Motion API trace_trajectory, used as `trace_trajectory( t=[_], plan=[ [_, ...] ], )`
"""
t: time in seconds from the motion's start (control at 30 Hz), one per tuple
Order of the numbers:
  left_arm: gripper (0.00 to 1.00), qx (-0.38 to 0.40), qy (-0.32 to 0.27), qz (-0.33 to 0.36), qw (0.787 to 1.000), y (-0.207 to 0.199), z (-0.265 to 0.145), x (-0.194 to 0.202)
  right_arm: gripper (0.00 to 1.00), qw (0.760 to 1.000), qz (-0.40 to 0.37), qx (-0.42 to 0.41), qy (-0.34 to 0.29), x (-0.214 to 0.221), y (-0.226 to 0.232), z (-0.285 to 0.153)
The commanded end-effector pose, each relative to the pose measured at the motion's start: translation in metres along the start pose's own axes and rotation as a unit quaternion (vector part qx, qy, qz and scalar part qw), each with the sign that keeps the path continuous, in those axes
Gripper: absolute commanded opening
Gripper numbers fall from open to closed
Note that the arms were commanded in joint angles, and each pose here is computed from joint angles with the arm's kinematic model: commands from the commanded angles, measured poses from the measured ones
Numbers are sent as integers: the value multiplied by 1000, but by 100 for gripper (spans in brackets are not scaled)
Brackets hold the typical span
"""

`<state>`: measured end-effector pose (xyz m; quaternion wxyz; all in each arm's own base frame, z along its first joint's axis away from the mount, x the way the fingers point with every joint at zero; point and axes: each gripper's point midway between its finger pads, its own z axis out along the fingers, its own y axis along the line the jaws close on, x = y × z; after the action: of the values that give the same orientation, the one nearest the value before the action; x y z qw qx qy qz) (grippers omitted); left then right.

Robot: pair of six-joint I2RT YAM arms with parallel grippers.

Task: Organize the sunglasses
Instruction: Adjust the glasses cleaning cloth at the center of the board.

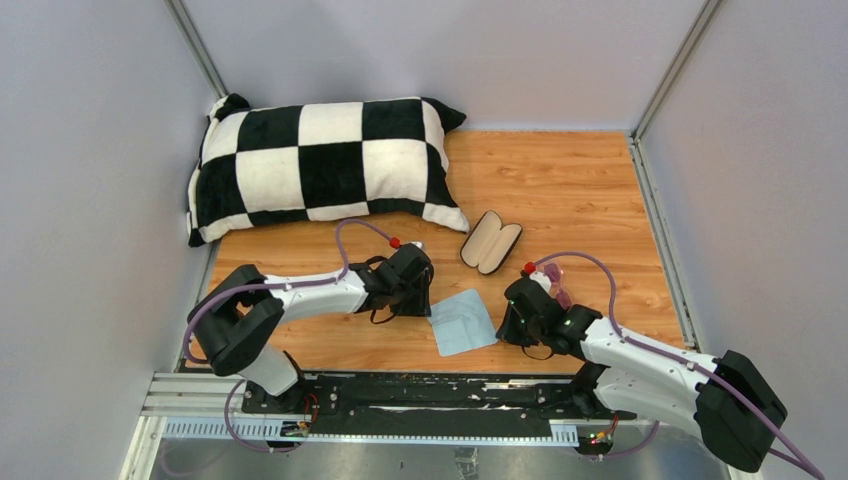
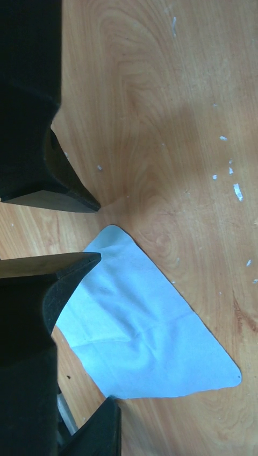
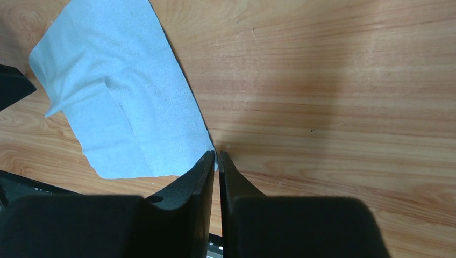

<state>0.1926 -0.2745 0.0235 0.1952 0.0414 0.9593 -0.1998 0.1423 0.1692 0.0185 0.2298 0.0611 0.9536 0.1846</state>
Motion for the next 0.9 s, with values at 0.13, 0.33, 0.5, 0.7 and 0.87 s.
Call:
trace_trajectory(
  t=[0.13,0.33,0.5,0.7,0.87],
  plan=[
    [32,-11,-25,-5,1000,-5,13,-18,17,999,-2,46,24,19,-25,1],
    [14,-9,-15,0,1000,-7,20,-17,20,999,-5,48,20,17,-25,0],
    [0,-29,-22,20,999,-4,21,-27,30,998,-15,51,16,14,-27,-6],
    [0,-51,-30,60,996,-1,16,-46,32,998,-44,48,-13,-3,-22,-16],
    [0,-86,-35,87,992,12,12,-56,33,996,-70,52,-19,-12,-18,-20]
  ],
)
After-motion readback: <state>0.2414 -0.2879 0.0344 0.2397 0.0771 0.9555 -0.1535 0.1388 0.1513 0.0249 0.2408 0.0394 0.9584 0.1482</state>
